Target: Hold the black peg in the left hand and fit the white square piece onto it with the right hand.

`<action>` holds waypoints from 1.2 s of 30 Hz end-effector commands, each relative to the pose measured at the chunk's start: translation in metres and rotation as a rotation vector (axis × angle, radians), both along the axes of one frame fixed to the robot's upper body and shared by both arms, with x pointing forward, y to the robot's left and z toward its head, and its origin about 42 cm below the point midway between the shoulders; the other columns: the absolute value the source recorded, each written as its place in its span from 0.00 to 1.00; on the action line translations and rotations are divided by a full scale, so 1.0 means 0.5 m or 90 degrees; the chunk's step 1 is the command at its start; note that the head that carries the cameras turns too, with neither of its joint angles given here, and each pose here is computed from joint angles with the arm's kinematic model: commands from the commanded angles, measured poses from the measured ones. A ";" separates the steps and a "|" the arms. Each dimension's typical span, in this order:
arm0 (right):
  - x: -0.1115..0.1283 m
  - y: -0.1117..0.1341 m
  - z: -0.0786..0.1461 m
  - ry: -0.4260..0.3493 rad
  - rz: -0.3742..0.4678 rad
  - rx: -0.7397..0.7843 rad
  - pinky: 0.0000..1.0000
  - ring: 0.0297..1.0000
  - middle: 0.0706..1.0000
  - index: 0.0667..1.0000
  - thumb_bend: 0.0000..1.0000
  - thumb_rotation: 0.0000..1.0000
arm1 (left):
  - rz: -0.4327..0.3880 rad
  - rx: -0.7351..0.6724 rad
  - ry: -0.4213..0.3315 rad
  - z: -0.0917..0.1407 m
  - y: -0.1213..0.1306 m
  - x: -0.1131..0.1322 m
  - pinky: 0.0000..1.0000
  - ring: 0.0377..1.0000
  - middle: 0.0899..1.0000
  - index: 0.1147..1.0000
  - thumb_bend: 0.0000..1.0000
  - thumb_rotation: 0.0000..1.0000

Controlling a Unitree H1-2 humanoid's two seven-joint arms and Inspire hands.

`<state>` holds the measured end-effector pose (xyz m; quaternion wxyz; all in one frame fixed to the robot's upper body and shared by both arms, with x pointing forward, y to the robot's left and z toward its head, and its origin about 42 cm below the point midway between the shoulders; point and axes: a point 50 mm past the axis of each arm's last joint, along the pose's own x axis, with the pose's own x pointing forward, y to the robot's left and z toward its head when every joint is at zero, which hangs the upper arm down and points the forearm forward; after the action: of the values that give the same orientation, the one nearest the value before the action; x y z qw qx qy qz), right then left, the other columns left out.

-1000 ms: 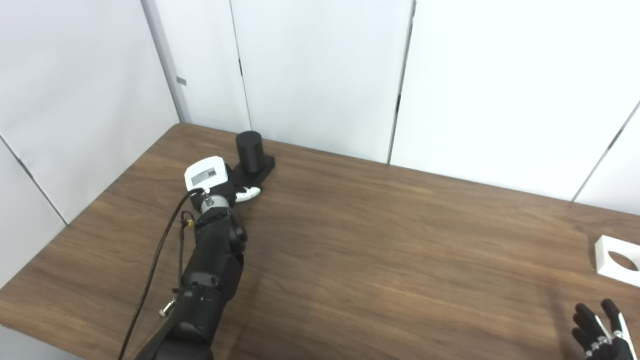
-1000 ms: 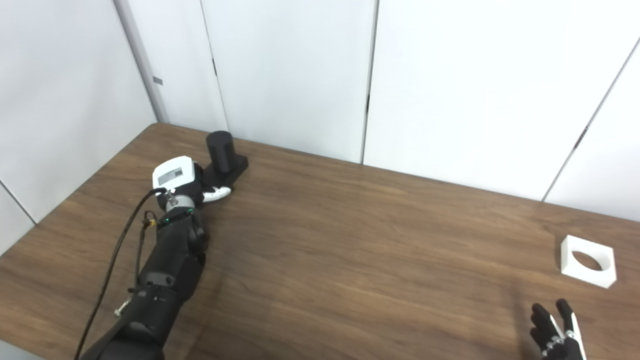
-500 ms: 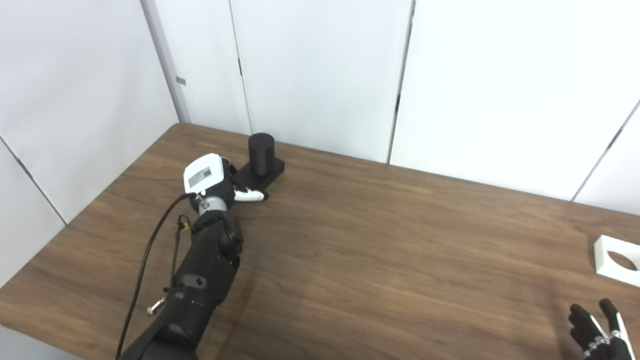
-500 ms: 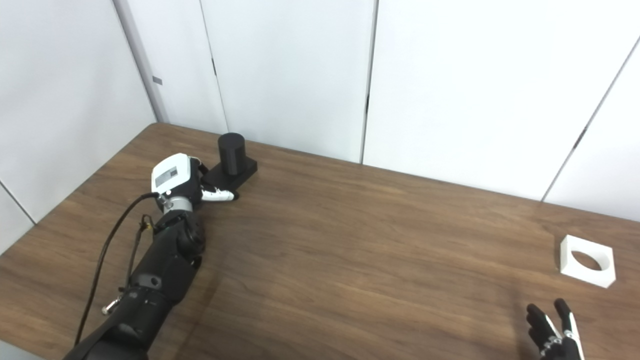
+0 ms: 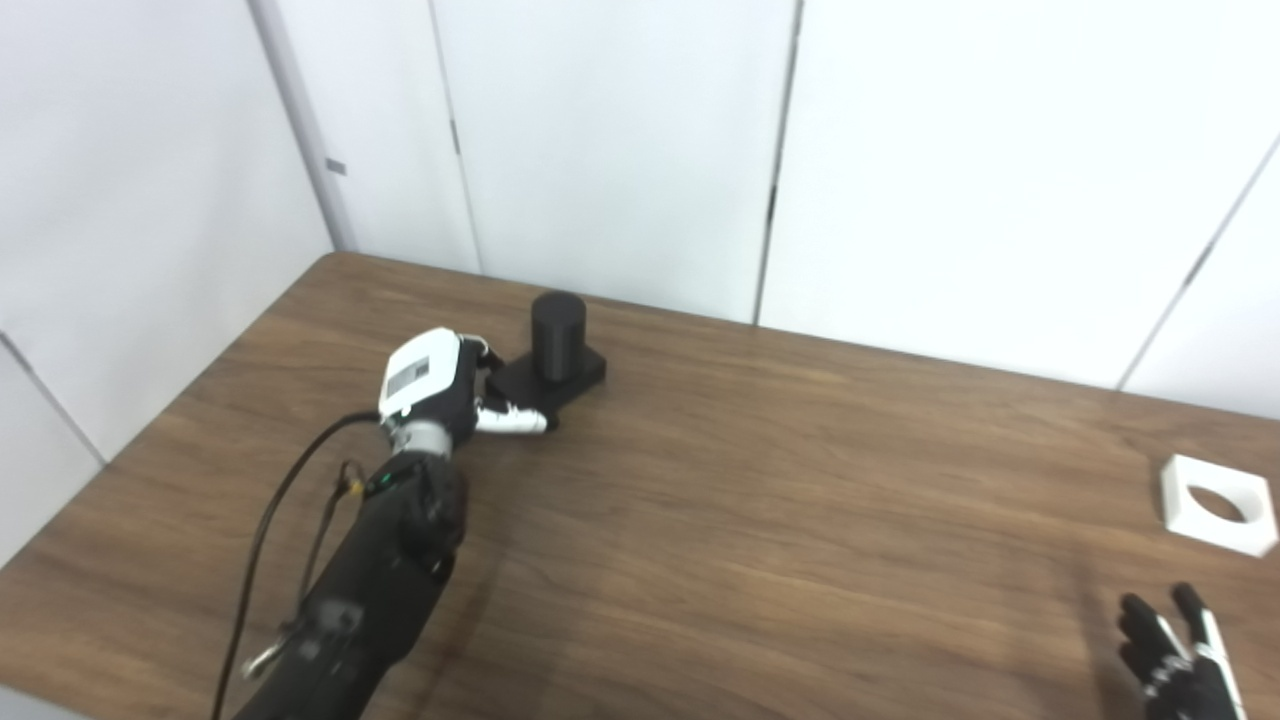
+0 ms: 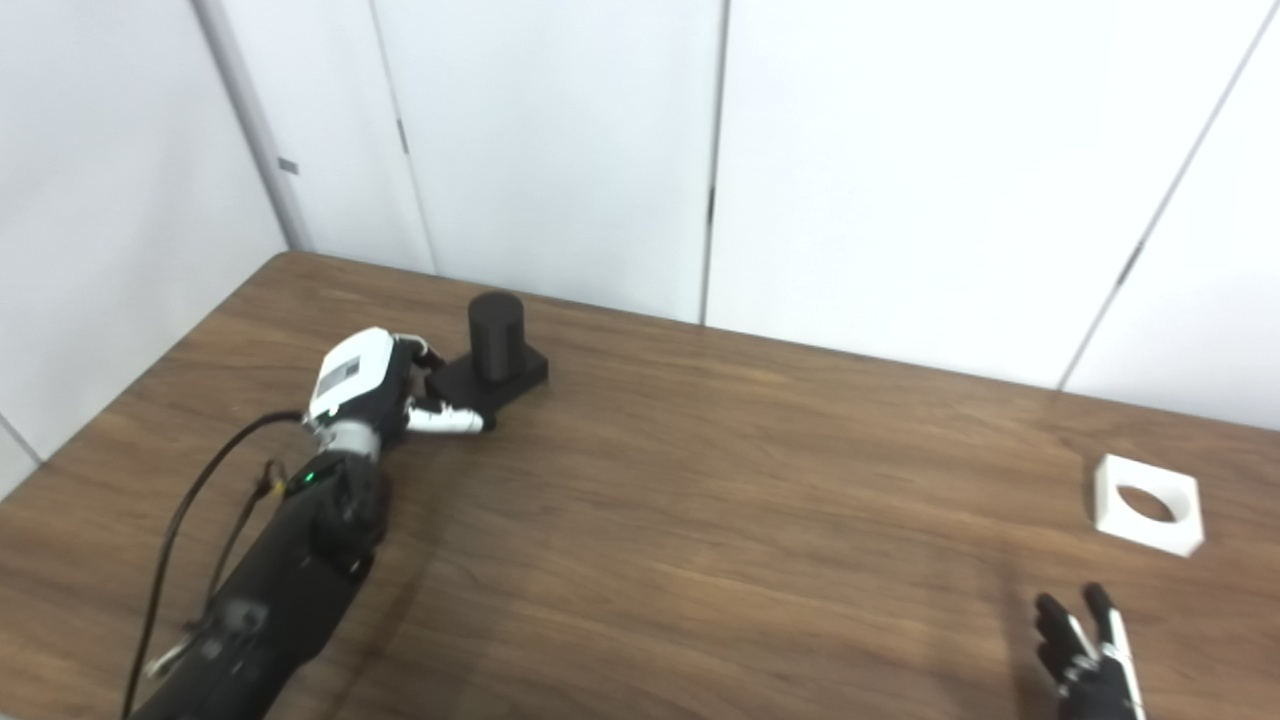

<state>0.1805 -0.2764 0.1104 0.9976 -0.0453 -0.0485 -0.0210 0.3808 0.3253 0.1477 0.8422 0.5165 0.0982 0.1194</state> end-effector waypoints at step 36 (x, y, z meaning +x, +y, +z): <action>0.001 0.081 0.031 -0.008 -0.002 0.023 0.85 0.88 0.85 0.97 0.63 0.92 | -0.586 -0.095 -0.028 -0.005 -0.250 -0.285 0.68 0.78 0.73 0.42 0.50 0.05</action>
<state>0.1799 -0.2531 0.1153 0.9980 -0.0571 -0.0231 -0.0136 0.2428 0.2105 0.1403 0.8501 0.4508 -0.1246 -0.2421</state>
